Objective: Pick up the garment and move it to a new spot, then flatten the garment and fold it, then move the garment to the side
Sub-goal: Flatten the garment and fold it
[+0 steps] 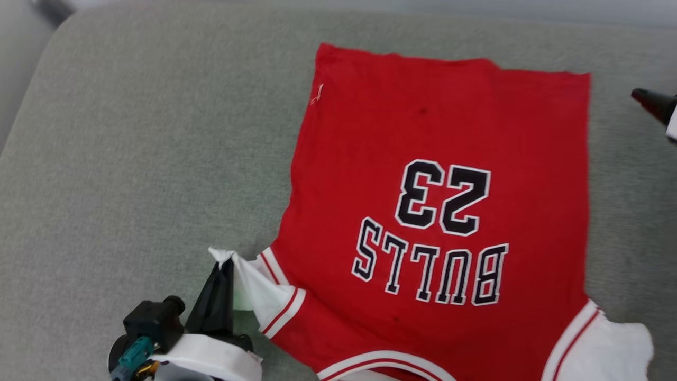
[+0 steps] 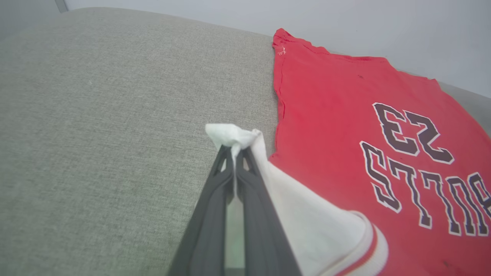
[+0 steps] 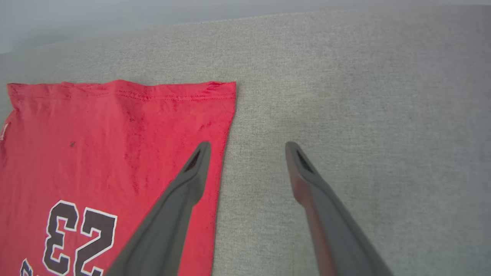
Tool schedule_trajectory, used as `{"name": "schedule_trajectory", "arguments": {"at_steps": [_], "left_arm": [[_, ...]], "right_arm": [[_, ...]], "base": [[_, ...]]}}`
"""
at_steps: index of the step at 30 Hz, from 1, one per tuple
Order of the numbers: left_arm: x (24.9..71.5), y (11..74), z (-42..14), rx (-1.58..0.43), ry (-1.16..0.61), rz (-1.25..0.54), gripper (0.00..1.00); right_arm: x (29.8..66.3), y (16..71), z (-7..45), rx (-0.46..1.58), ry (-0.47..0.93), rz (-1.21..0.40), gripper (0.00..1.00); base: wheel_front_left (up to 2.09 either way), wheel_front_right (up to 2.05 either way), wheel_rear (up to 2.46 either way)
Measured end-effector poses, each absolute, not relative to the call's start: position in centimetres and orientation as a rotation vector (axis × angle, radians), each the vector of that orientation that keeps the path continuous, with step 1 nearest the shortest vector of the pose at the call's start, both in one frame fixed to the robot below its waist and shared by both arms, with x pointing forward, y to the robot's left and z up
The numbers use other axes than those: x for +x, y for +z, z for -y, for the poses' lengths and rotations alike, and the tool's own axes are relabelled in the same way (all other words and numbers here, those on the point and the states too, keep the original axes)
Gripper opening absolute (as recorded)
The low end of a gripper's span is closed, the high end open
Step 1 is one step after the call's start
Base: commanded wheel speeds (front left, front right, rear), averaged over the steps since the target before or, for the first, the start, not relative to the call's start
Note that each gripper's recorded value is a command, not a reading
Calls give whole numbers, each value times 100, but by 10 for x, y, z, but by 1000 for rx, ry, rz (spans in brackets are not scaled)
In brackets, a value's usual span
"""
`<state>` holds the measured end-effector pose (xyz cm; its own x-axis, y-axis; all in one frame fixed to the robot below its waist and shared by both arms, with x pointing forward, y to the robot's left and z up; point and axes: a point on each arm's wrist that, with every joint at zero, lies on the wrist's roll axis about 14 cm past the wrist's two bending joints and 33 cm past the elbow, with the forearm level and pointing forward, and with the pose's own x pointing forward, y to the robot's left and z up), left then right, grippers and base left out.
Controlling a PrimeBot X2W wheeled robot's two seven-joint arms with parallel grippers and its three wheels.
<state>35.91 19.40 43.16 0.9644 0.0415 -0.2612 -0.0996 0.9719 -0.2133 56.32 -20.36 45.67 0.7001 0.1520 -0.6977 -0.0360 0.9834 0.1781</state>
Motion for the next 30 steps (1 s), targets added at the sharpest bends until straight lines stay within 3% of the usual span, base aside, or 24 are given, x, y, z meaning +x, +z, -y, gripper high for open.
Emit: {"name": "schedule_trajectory", "arguments": {"at_steps": [8, 18, 19, 21, 30], "left_arm": [[376, 430, -194, -222, 90, -231, 0], [382, 422, -200, -203, 111, -242, 0], [382, 422, -201, -201, 113, -240, 0], [382, 422, -201, -202, 112, -239, 0], [383, 430, -202, -201, 107, -210, 0]], "right_arm": [[609, 417, 170, 127, 130, -982, 100], [620, 353, 140, 133, 150, -1154, 100], [620, 351, 141, 133, 146, -1169, 72], [618, 349, 141, 130, 141, -1188, 0], [611, 359, 141, 90, 136, -1200, 0]], "base": [[0, 0, 0], [0, 0, 0], [0, 0, 0], [0, 0, 0], [0, 0, 0]]}}
